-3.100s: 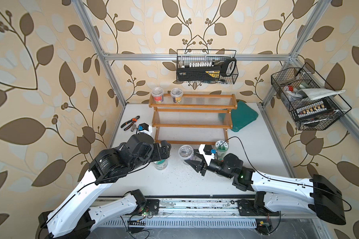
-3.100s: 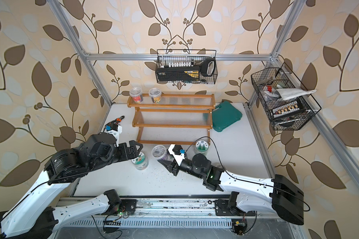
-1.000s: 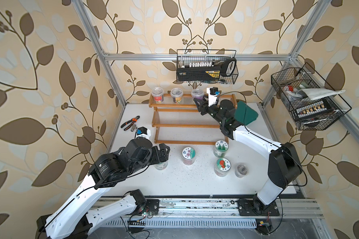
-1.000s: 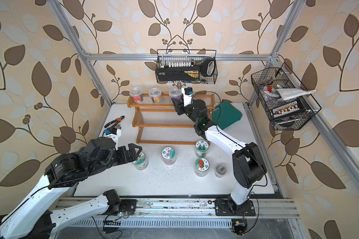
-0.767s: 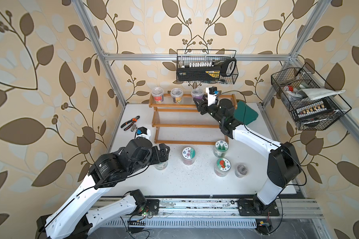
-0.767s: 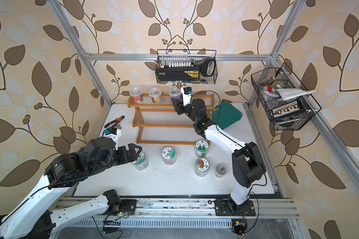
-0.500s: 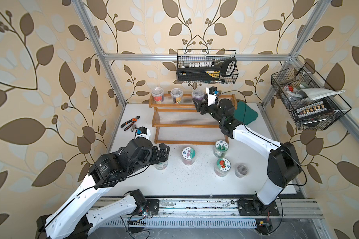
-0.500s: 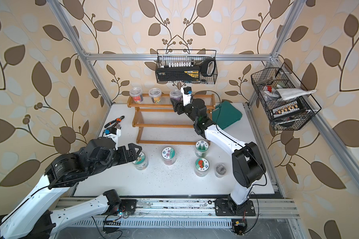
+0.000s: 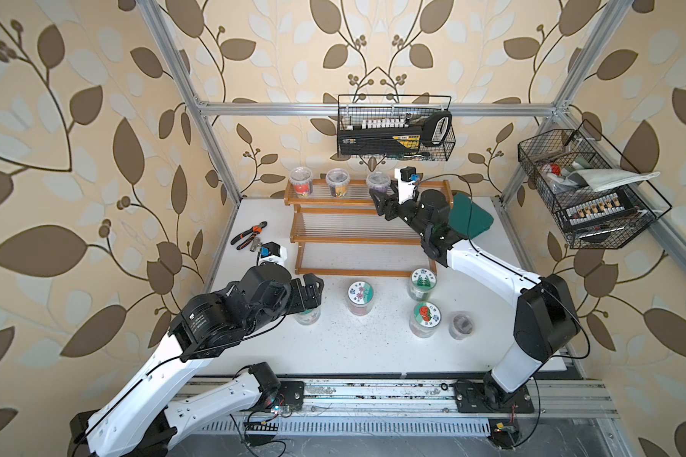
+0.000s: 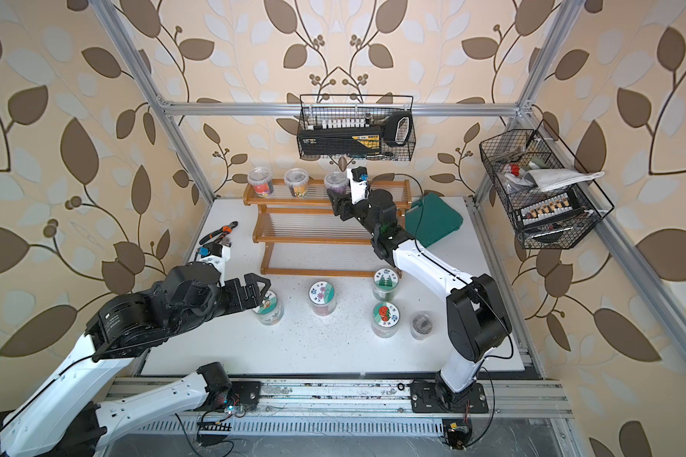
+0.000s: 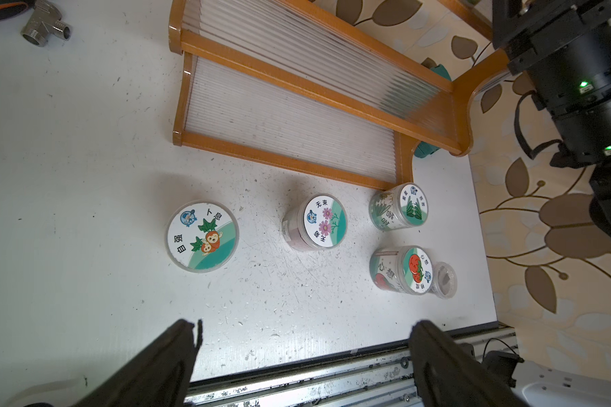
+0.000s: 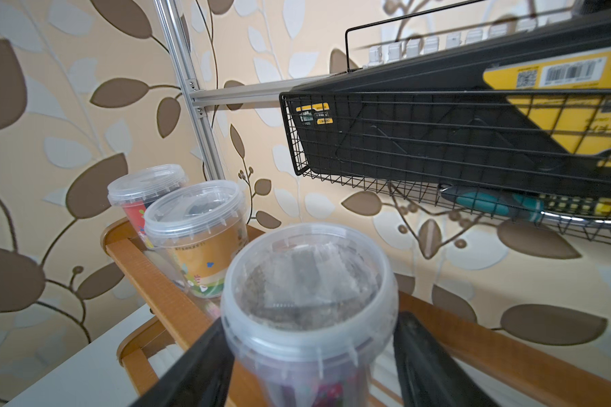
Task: Place the seed container on the shelf
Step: Place the seed jar on the shelf.
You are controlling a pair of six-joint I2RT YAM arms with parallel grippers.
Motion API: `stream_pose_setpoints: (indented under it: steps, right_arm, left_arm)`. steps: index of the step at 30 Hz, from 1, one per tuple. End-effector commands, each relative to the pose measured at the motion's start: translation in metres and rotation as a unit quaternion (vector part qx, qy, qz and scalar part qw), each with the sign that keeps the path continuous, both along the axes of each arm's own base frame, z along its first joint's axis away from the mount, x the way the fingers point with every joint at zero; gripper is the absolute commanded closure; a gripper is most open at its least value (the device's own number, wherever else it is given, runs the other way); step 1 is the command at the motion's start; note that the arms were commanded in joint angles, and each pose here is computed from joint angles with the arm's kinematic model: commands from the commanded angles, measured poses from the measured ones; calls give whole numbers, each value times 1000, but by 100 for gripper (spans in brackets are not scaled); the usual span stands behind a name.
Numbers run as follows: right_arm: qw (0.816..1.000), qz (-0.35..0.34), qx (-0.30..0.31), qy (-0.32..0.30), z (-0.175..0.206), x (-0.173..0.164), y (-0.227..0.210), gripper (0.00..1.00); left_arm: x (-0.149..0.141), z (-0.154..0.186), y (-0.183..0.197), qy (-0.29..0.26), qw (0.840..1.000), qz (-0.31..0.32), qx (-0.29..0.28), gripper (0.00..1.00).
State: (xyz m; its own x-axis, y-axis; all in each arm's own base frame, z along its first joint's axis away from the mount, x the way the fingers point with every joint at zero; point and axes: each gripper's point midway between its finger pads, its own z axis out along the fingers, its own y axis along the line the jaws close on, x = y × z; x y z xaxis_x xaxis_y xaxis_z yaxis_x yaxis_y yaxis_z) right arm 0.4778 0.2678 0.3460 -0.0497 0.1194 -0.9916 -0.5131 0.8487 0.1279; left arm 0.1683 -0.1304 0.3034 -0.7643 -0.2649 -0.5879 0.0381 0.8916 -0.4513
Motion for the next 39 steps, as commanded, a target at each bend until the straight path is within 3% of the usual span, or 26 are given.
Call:
stream_pose_setpoints:
  steps: [1, 15, 39]
  right_arm:
    - [1000, -13, -6, 9, -4, -6, -10, 27]
    - [1000, -9, -24, 7, -4, -3, -7, 42]
    - [998, -12, -40, 39, -17, 11, -2, 44]
  left_arm:
    - [5, 2, -1, -9, 1000, 4, -3, 2]
    - [4, 0, -1, -6, 1000, 4, -8, 2]
    - [3, -7, 0, 0, 1000, 8, -6, 2]
